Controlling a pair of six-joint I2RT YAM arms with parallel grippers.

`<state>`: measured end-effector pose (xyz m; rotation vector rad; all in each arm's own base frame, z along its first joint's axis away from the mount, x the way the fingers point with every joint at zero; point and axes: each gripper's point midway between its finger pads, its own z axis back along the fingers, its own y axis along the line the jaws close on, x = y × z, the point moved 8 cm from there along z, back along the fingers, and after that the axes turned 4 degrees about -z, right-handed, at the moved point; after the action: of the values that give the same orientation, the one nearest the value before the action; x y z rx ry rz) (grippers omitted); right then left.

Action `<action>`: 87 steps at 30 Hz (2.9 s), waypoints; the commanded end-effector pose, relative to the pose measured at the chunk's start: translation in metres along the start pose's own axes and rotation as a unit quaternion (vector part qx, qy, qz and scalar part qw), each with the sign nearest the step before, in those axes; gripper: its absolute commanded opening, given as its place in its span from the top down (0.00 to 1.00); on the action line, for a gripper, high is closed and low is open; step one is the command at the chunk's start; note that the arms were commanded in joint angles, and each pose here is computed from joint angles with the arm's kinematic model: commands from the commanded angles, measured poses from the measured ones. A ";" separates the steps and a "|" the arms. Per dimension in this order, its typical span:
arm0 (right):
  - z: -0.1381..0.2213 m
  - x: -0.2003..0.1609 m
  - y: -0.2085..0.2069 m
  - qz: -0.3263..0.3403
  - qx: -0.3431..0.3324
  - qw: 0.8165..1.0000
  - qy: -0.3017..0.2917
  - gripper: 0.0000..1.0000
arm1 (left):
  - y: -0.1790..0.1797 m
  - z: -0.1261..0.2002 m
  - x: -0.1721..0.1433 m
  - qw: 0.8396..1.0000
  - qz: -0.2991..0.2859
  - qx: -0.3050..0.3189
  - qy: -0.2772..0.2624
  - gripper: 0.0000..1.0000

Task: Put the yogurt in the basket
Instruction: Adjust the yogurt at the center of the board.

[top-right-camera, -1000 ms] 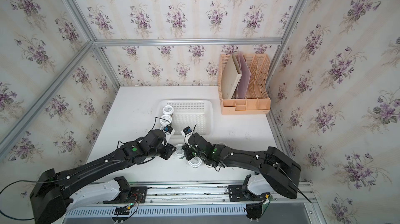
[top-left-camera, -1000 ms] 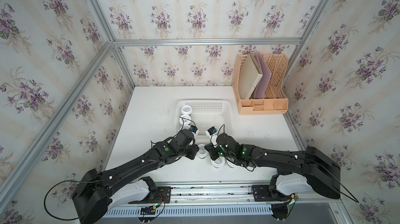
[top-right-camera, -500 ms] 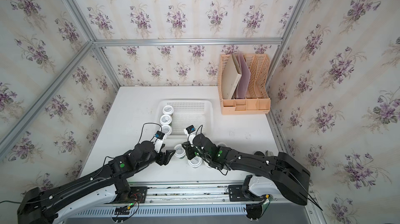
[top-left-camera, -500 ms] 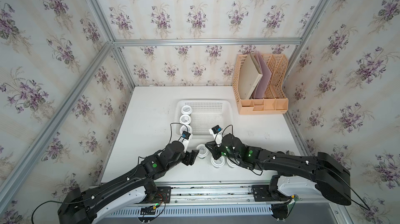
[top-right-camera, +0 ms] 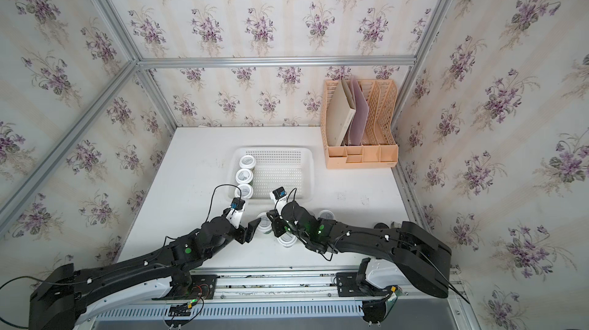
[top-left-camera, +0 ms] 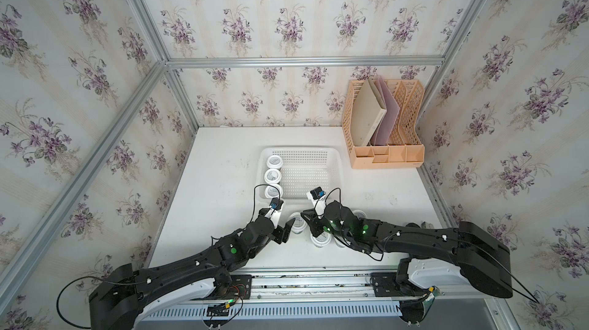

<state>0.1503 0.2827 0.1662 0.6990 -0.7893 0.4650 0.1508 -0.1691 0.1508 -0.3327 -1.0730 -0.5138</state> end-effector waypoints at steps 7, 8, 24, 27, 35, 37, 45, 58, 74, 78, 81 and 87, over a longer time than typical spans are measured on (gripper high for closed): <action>-0.005 0.003 0.005 0.001 -0.008 1.000 -0.013 0.81 | 0.000 -0.007 -0.011 1.000 0.007 0.001 -0.018 0.20; -0.006 0.001 0.004 0.000 -0.010 1.000 -0.011 0.81 | 0.001 -0.007 -0.012 1.000 0.007 0.003 -0.019 0.20; -0.014 -0.005 0.006 -0.003 -0.016 1.000 0.002 0.82 | -0.002 -0.001 0.002 1.000 -0.004 -0.008 -0.026 0.20; -0.013 -0.005 0.005 -0.004 -0.020 1.000 0.000 0.82 | -0.001 0.002 0.007 0.999 0.000 -0.008 -0.035 0.20; -0.018 -0.009 -0.001 -0.007 -0.042 0.999 0.000 0.83 | 0.001 -0.006 -0.008 1.000 -0.005 0.006 -0.009 0.20; -0.017 -0.010 -0.002 -0.009 -0.049 0.999 0.000 0.83 | 0.001 -0.008 -0.011 1.000 -0.009 0.008 -0.002 0.20; -0.017 -0.015 -0.009 -0.017 -0.072 0.997 0.004 0.84 | -0.002 -0.017 -0.015 1.000 -0.015 0.009 0.009 0.20; -0.028 -0.019 -0.008 -0.014 -0.080 0.996 0.030 0.85 | 0.000 -0.012 -0.011 1.000 -0.018 0.015 0.004 0.20; -0.027 -0.019 -0.008 -0.014 -0.081 0.996 0.029 0.85 | 0.006 -0.012 -0.033 1.000 -0.008 0.022 0.010 0.20; -0.027 -0.019 -0.008 -0.015 -0.081 0.996 0.029 0.85 | 0.006 -0.014 -0.039 1.000 -0.003 0.023 0.009 0.20; -0.027 -0.018 -0.008 -0.015 -0.081 0.996 0.028 0.85 | 0.006 -0.016 -0.043 1.000 -0.003 0.023 0.011 0.21; -0.025 -0.019 -0.008 -0.016 -0.077 0.997 0.027 0.85 | 0.006 -0.019 -0.049 1.000 -0.003 0.021 0.015 0.21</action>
<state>0.1563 0.2959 0.1377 0.5660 -0.7612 0.3892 0.1549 -0.1704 0.1179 -0.3660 -1.1357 -0.4478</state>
